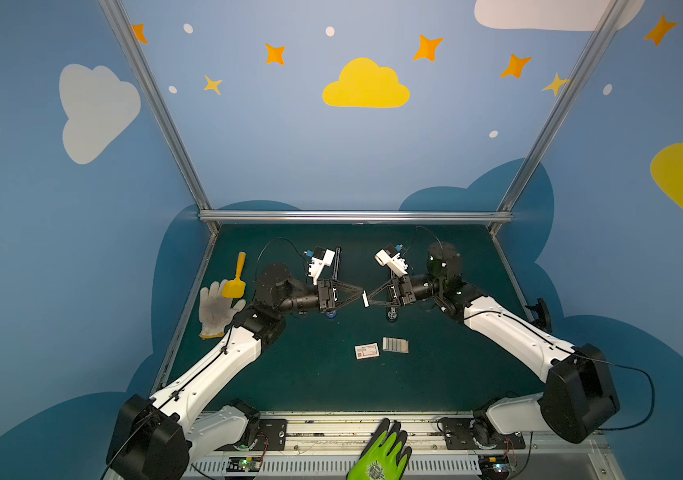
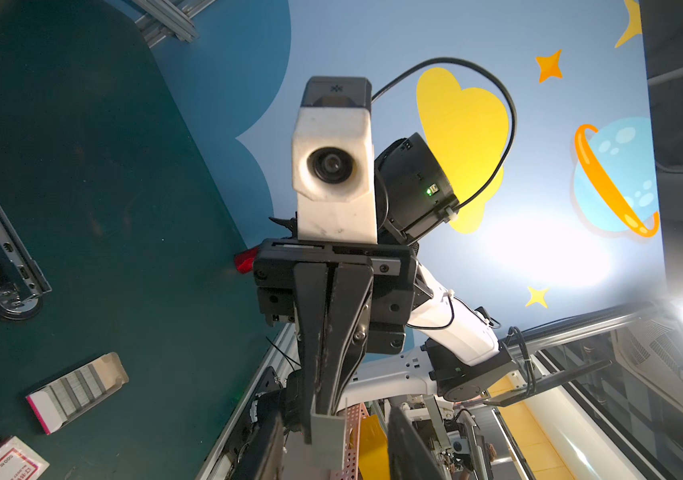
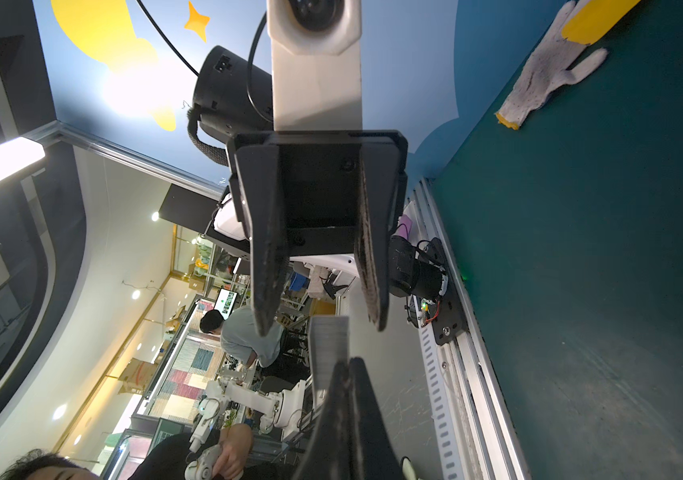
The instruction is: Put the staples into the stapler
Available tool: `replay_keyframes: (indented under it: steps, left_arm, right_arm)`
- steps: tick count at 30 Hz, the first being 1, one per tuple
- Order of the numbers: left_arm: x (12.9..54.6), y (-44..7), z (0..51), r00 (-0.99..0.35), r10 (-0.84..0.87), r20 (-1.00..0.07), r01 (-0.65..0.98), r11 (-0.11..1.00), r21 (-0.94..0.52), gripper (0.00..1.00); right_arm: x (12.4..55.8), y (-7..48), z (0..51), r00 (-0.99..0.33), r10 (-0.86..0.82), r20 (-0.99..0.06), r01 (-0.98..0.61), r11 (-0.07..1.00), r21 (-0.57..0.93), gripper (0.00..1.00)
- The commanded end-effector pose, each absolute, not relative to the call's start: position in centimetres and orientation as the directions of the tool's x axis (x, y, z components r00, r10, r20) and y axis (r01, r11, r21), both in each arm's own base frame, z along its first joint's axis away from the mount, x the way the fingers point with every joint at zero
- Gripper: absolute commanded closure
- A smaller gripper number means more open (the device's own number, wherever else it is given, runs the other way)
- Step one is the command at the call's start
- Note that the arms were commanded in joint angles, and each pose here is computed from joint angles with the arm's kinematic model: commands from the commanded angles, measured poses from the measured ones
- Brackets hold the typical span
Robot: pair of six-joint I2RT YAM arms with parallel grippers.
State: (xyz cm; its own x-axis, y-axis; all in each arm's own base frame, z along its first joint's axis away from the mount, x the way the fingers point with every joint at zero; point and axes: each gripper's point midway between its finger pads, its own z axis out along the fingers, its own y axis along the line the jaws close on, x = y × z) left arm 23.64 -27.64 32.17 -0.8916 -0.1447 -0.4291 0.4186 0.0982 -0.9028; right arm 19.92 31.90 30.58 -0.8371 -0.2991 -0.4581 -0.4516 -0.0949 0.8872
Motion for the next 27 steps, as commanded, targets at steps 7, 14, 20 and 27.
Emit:
replay_keyframes:
  steps: [7, 14, 20, 27]
  left_arm:
    - [23.0, -27.79, 34.42, -0.864, -0.153, -0.48, 0.478, 0.049, -0.877, 0.69]
    - [22.78, -27.73, 34.59, -0.863, -0.154, -0.481, 0.48, 0.046, -0.876, 0.73]
    - [22.58, -27.83, 34.52, -0.862, -0.148, -0.484, 0.482, 0.048, -0.875, 0.78]
    - [22.6, -27.92, 34.33, -0.864, -0.147, -0.482, 0.48, 0.054, -0.876, 0.85]
  right_arm:
    - [18.42, 31.67, 31.84, -0.805, -0.317, -0.501, -0.479, -0.148, 0.865, 1.0]
    - [18.45, 31.77, 31.75, -0.807, -0.319, -0.498, -0.477, -0.148, 0.867, 1.0]
    - [18.61, 31.83, 31.65, -0.81, -0.316, -0.495, -0.474, -0.147, 0.868, 1.0]
    - [18.74, 31.9, 31.38, -0.816, -0.315, -0.485, -0.465, -0.141, 0.874, 1.0]
